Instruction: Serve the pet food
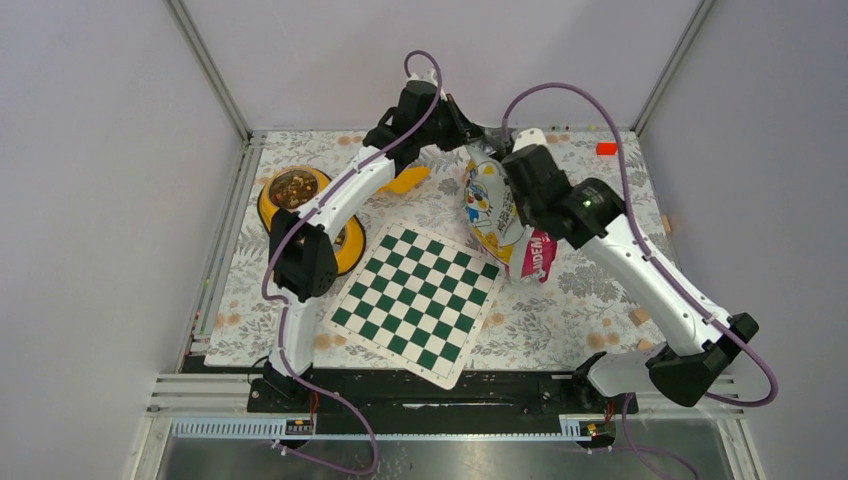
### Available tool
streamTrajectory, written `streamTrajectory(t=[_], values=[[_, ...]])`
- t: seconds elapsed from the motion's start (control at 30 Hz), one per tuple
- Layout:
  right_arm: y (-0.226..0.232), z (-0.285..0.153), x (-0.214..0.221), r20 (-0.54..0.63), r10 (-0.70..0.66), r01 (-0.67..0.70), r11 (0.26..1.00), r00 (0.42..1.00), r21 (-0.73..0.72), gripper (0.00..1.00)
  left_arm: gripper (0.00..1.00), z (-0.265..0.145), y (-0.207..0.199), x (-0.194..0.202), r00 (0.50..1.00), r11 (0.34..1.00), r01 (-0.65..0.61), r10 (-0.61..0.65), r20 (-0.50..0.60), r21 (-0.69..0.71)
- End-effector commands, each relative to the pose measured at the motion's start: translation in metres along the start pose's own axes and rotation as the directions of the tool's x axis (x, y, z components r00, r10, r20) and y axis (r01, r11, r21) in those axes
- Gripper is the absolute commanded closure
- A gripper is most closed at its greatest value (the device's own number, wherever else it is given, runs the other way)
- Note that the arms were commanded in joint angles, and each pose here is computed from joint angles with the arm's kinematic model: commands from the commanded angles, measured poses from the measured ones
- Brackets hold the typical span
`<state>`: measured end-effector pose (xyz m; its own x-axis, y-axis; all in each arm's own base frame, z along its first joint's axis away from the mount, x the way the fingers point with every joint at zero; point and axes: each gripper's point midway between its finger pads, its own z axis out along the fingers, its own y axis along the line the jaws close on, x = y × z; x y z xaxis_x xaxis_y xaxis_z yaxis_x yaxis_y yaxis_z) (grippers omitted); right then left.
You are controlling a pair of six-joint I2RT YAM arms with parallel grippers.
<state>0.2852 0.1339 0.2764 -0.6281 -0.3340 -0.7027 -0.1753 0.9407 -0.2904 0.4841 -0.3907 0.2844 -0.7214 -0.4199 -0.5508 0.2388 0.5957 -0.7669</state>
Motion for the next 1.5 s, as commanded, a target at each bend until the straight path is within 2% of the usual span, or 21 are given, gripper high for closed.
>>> streamTrajectory(t=[0.0, 0.13, 0.3, 0.53, 0.67, 0.8, 1.0, 1.03, 1.13, 1.2, 1.27, 1.33, 1.4, 1.47], values=[[-0.085, -0.071, -0.112, 0.436, 0.155, -0.195, 0.98, 0.887, 0.048, 1.0, 1.0, -0.059, -0.072, -0.109, 0.952, 0.984, -0.04, -0.015, 0.307, 0.171], [-0.106, -0.077, -0.139, 0.523, 0.154, -0.191, 0.981, 0.838, 0.018, 1.0, 1.0, -0.081, -0.071, -0.127, 0.933, 0.989, -0.035, -0.02, 0.36, 0.144], [-0.102, -0.071, -0.158, 0.601, 0.097, -0.082, 0.995, 0.793, -0.052, 1.0, 1.0, -0.116, -0.06, -0.14, 0.895, 0.997, -0.057, 0.025, 0.445, 0.057], [-0.099, -0.043, -0.16, 0.56, 0.095, -0.049, 0.994, 0.823, -0.096, 1.0, 1.0, -0.157, -0.057, -0.157, 0.858, 0.984, -0.173, 0.175, 0.483, -0.048], [-0.096, -0.027, -0.16, 0.553, 0.084, -0.027, 0.993, 0.829, -0.111, 1.0, 1.0, -0.172, -0.051, -0.155, 0.85, 0.977, -0.187, 0.214, 0.482, -0.105], [-0.089, -0.013, -0.157, 0.565, 0.07, 0.005, 0.992, 0.822, -0.13, 1.0, 1.0, -0.172, -0.032, -0.141, 0.862, 0.972, -0.18, 0.229, 0.452, -0.148], [-0.056, 0.038, -0.117, 0.48, -0.003, 0.109, 0.975, 0.877, -0.193, 1.0, 1.0, -0.165, 0.002, -0.105, 0.895, 0.974, -0.164, 0.212, 0.391, -0.154], [-0.049, 0.046, -0.109, 0.45, -0.013, 0.123, 0.969, 0.893, -0.216, 0.95, 0.98, -0.165, 0.006, -0.102, 0.896, 0.974, -0.165, 0.214, 0.389, -0.155], [-0.042, 0.055, -0.092, 0.335, 0.001, 0.093, 0.96, 0.942, -0.265, 0.67, 0.79, -0.169, -0.001, -0.095, 0.897, 0.972, -0.214, 0.236, 0.373, -0.101], [-0.037, 0.05, -0.096, 0.329, 0.005, 0.099, 0.949, 0.944, -0.298, 0.55, 0.65, -0.175, -0.011, -0.1, 0.886, 0.961, -0.267, 0.272, 0.376, -0.066], [-0.035, 0.043, -0.098, 0.327, -0.003, 0.115, 0.939, 0.945, -0.323, 0.42, 0.57, -0.182, -0.025, -0.107, 0.866, 0.94, -0.339, 0.323, 0.382, -0.028], [-0.033, 0.038, -0.097, 0.314, -0.021, 0.133, 0.931, 0.949, -0.34, 0.34, 0.49, -0.192, -0.038, -0.116, 0.836, 0.906, -0.424, 0.386, 0.39, 0.011], [-0.027, 0.034, -0.092, 0.29, -0.041, 0.155, 0.911, 0.956, -0.383, 0.3, 0.46, -0.196, -0.046, -0.115, 0.801, 0.85, -0.523, 0.467, 0.374, 0.058], [-0.017, 0.03, -0.087, 0.274, -0.057, 0.177, 0.882, 0.96, -0.437, 0.29, 0.45, -0.201, -0.057, -0.099, 0.749, 0.746, -0.644, 0.572, 0.333, 0.167]])
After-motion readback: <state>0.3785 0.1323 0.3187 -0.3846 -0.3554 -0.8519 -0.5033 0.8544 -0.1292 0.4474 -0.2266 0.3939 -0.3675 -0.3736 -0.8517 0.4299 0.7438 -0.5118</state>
